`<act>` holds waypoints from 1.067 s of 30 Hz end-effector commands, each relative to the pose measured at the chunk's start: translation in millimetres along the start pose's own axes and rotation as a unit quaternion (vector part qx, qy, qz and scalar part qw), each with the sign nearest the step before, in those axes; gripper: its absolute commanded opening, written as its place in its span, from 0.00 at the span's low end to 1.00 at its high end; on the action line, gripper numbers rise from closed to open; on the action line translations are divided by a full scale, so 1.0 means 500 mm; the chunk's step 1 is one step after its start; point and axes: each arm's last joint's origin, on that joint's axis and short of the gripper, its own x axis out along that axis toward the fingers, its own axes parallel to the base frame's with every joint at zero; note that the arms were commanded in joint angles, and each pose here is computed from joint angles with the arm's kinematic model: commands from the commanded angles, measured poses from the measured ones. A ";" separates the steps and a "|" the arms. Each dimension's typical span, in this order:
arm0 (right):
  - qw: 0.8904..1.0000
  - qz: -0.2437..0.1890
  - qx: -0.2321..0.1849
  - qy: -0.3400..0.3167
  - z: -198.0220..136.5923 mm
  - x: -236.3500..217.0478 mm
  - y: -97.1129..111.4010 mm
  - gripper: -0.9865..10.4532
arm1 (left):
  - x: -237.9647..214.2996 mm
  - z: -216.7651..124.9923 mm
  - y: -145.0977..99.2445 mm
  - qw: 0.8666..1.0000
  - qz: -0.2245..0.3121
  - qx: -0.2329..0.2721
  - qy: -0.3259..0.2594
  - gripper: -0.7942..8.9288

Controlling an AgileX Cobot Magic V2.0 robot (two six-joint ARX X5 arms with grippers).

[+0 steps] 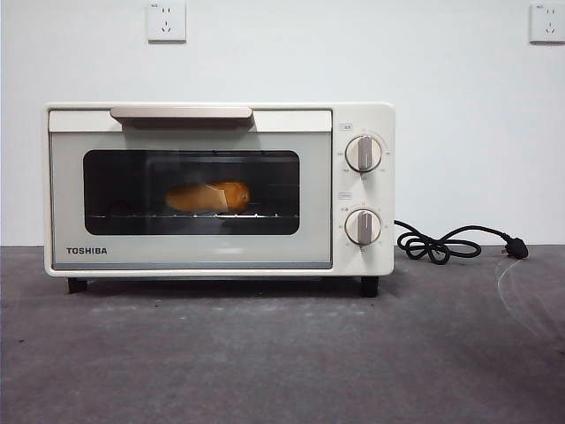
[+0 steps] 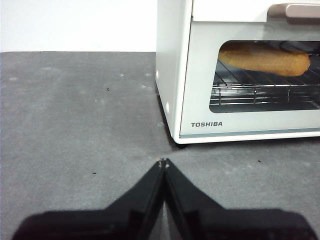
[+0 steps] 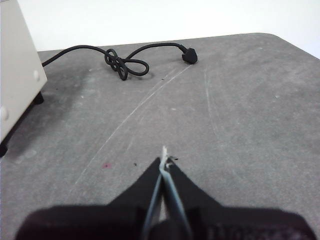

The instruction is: Take the corn from the table,put the corn in the oven

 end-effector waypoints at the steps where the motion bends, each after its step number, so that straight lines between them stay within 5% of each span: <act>1: 1.000 0.000 0.005 0.001 -0.004 0.002 0.000 0.09 | 0.002 -0.003 0.000 1.000 -0.001 0.006 0.000 0.08; 32: 1.000 0.000 0.005 0.001 -0.004 0.002 0.000 0.09 | 0.002 -0.004 -0.006 1.000 -0.016 0.008 0.002 0.08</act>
